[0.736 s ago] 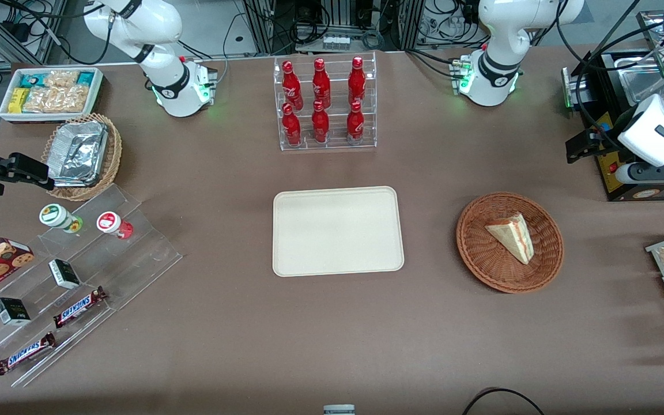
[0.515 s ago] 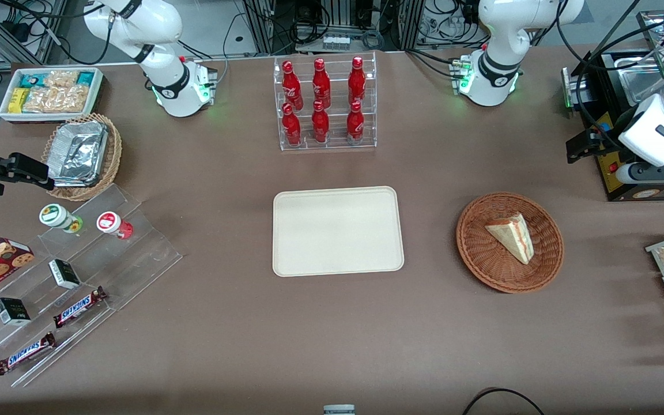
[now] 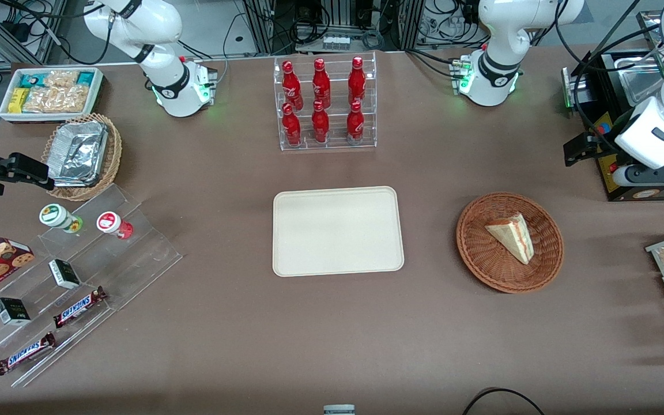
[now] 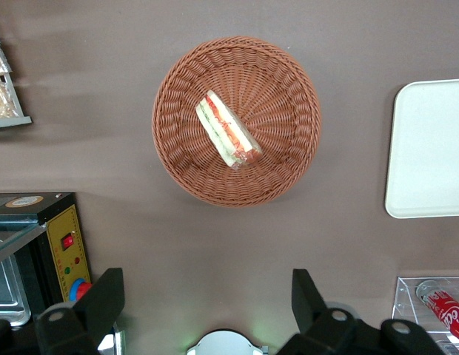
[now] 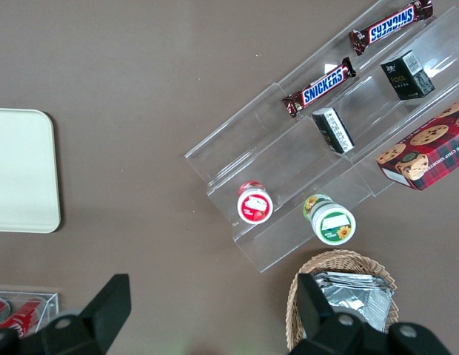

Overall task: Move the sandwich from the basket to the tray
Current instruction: 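Lower the open left gripper over the wrapped sandwich in the basket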

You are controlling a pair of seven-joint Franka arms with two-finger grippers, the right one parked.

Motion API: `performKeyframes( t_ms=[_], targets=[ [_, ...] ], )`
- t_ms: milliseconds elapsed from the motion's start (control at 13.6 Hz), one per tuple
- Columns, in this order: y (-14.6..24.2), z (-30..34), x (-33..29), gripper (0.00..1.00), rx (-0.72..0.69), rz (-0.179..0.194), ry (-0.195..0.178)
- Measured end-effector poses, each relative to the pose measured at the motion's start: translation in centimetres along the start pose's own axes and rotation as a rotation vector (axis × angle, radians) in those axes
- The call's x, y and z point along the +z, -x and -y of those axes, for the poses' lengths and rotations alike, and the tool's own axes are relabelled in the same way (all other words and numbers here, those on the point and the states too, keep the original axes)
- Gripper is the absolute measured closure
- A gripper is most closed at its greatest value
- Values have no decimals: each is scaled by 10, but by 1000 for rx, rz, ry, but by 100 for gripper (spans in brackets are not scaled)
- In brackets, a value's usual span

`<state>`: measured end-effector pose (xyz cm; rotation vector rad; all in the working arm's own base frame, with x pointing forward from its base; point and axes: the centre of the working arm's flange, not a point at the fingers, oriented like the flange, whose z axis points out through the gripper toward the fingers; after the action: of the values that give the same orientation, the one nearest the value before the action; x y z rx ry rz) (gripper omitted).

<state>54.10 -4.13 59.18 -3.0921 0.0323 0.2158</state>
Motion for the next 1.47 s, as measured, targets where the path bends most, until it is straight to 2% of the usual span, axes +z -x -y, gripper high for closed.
performKeyframes(
  t_ms=[294, 1031, 1472],
  targets=[
    [-13, -1, 36, 0, 0, 13, 0],
    [-24, 2, 143, 0, -81, -21, 6],
    [-21, 0, 189, 0, -331, -61, 20]
  ],
)
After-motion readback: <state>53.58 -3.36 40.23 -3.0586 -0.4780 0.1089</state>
